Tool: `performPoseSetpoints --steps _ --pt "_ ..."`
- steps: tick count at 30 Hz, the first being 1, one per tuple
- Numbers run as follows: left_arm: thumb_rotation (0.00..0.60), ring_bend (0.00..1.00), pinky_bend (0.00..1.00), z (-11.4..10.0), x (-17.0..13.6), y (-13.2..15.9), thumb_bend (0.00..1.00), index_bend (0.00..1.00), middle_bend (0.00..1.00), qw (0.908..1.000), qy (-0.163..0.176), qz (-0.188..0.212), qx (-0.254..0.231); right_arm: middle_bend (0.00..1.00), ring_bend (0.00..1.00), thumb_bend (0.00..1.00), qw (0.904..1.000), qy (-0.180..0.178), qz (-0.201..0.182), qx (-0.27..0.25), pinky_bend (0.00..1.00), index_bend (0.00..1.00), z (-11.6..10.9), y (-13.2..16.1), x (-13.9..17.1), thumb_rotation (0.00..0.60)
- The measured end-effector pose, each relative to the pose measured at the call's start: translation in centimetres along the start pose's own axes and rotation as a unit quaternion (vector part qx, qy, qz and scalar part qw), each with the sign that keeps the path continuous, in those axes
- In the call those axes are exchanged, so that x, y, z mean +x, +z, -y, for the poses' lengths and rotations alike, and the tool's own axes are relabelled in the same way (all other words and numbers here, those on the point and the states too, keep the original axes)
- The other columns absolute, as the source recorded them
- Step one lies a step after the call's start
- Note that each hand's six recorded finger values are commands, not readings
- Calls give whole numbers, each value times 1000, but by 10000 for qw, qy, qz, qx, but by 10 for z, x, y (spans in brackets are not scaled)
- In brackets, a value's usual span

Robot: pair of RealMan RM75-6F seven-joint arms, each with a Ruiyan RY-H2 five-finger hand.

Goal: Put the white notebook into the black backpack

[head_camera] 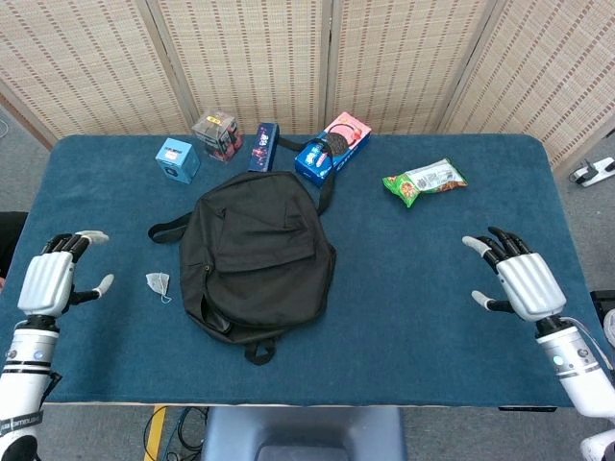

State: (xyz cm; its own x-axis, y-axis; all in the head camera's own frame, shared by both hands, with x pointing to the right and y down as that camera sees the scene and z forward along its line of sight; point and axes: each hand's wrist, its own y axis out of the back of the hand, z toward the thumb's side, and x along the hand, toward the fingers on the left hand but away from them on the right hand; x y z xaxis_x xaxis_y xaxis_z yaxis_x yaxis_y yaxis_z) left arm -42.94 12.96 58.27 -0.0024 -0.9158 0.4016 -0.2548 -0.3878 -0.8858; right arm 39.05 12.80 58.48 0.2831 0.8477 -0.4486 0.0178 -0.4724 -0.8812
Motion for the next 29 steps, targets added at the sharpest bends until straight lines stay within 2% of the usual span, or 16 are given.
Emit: performPoseSetpoints --steps 9,14,18,23,29 --pt "600 204 110 -10 -46 -37 283 302 202 9980 333 -404 346 180 80 175 9994 135 320 -73 143 179 3 -11 33 600" --pt "600 176 79 -10 -65 -48 284 265 176 9951 270 -640 704 180 80 154 9992 90 385 -44 143 179 5 -13 43 600" --pt "600 176 77 -8 -84 -56 284 258 174 9930 179 -918 720 180 80 146 9991 -21 426 65 143 179 7 -13 51 600" --pt "600 176 77 -9 -95 -57 283 257 173 9915 201 -1077 708 180 80 139 9984 -121 527 163 143 179 6 -15 60 600" --pt "600 176 77 -8 -102 -50 283 258 173 9923 224 -1029 651 180 80 138 9967 -317 654 350 143 179 3 -18 70 600"
